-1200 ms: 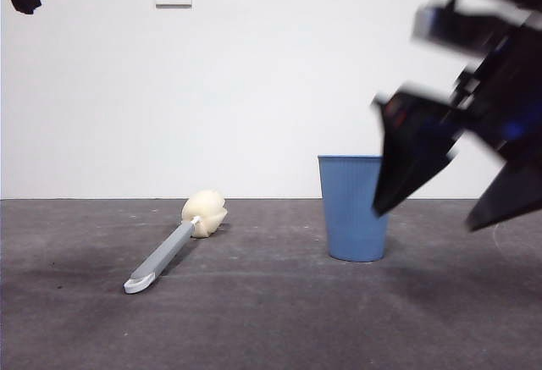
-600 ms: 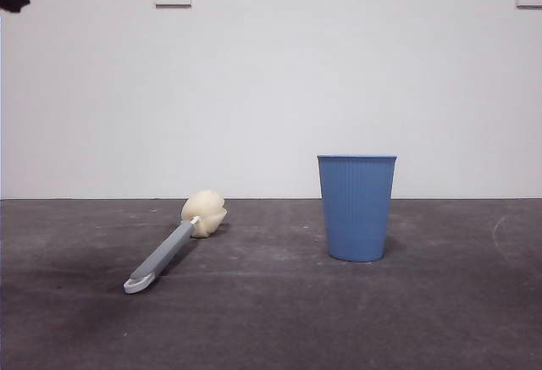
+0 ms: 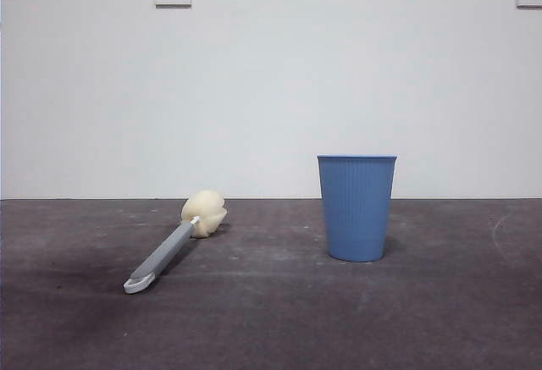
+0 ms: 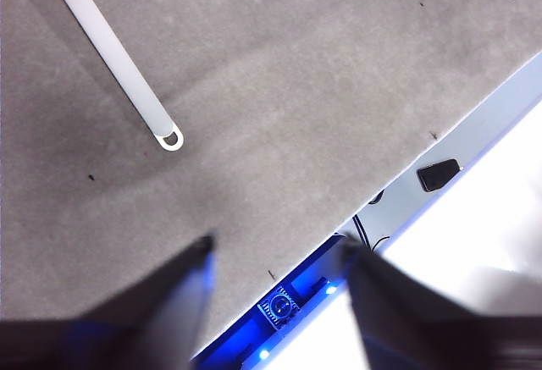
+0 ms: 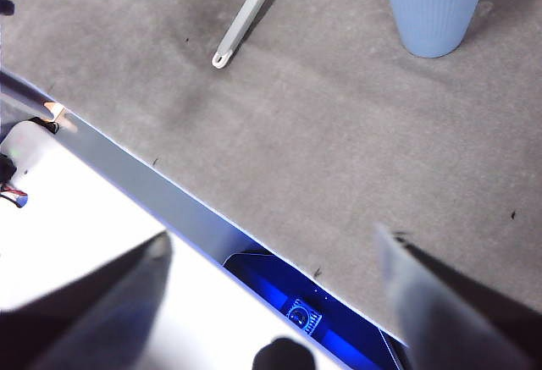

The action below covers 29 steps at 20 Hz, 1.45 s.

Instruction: Pick up the cup brush,pick up the cup,insert the brush into the cup,clean the cup,put the cup brush back,put the cup back to the fixed position on the table

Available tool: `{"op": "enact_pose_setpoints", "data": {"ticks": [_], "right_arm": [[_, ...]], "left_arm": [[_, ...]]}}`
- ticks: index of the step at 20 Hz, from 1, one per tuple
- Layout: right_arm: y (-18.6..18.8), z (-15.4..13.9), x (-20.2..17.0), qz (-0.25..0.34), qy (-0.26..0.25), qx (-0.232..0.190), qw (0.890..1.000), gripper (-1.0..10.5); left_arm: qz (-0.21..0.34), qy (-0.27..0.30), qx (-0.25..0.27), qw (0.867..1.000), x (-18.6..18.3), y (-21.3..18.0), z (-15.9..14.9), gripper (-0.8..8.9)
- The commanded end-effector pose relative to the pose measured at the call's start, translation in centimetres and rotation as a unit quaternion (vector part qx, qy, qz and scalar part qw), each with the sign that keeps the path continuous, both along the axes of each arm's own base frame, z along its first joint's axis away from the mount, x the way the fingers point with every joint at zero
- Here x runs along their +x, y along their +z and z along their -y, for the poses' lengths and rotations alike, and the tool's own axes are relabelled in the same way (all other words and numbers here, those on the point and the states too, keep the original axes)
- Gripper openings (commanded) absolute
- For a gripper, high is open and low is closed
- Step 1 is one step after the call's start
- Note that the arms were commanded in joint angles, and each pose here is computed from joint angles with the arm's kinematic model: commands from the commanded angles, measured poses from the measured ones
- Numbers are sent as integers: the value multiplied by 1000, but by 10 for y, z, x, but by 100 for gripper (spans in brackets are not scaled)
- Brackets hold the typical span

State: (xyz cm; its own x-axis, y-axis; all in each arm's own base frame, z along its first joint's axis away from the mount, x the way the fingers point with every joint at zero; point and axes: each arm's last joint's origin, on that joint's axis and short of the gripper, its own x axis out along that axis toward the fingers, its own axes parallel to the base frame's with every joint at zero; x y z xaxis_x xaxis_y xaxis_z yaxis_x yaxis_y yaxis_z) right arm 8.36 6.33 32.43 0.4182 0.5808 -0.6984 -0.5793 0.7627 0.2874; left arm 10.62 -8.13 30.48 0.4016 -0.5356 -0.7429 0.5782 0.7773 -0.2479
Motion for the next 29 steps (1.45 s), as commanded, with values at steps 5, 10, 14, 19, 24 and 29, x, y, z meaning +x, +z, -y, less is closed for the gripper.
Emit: {"op": "enact_pose_setpoints", "data": {"ticks": [5,10,14,19,24,29], "right_arm": [[2,-1,1,13,3,3,1000,1],[2,-1,1,12,-1,5,1000,1],[2,-1,1,12,-1,5,1000,1],[2,-1,1,12,-1,5,1000,1],[2,-1,1,12,-1,5,1000,1],[2,-1,1,12,-1,5,1000,1]], "left_arm": [[2,-5,3,1000,0,-2,0,-4],[6,-4,0,1000,1,-2,1,-4],[7,-4,0,1000,1,-2,1,-4],[13,-1,-1,1000,0,0,-1,-4],[212,4,8,977,9,22,-14,-4],[510,116,-43,851,7,49,-51,-4]]}}
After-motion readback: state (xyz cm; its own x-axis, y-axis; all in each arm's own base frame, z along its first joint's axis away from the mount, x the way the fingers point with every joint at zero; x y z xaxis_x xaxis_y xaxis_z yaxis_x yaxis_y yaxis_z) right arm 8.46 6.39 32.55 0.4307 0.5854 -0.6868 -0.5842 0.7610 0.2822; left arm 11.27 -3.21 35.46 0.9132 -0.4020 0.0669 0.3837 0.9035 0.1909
